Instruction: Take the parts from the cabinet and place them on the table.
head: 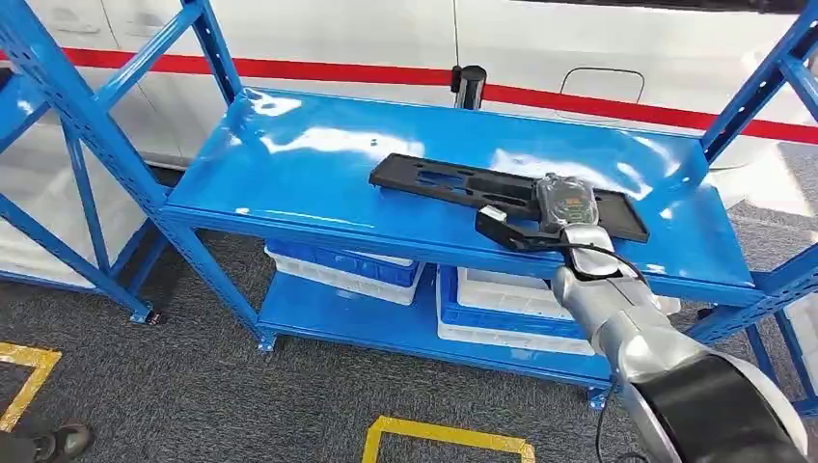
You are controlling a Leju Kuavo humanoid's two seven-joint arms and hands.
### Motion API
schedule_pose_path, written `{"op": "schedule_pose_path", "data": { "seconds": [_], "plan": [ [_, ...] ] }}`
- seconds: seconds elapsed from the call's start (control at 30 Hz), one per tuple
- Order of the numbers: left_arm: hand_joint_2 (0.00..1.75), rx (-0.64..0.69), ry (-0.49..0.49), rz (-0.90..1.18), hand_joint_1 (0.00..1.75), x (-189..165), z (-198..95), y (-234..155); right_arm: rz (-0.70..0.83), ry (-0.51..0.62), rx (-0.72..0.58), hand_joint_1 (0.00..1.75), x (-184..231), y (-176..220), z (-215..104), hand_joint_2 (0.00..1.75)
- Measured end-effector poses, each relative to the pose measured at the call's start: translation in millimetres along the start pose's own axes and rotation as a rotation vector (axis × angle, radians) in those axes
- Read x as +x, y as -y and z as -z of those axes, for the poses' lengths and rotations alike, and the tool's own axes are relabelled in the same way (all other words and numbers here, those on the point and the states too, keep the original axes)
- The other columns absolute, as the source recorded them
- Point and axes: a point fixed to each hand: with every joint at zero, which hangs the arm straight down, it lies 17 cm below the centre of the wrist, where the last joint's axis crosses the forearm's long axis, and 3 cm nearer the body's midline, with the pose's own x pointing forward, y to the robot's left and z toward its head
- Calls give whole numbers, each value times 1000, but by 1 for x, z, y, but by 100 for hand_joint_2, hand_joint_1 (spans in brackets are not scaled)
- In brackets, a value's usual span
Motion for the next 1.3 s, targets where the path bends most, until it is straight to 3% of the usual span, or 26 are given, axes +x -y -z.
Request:
{"op": "schedule_pose_path", "data": {
  "seconds": [0.17,0.3,0.4,0.5,0.63,0.73,0.93,1.3],
  "plan": [
    [175,4,0,2,0,0,0,-1,27,39,-23,171,12,10,4,175],
    [175,32,-8,3,0,-2,1,-7,111,192,-75,169,48,39,10,175],
    [175,60,-14,-2,0,-3,1,-13,240,366,-113,169,91,88,18,175],
    [175,91,-28,-4,0,-8,-1,-19,378,502,-190,169,115,162,23,175],
    [175,120,-57,-18,0,-16,-3,-24,462,575,-318,169,118,252,20,175],
    [175,126,-95,-44,0,-22,-3,-26,452,594,-385,169,115,285,14,175],
    [175,115,-176,-30,0,-36,-5,-24,432,592,-470,169,111,303,6,175],
    [175,68,-208,17,0,-41,-5,-16,404,561,-439,169,98,268,7,175]
  ]
}}
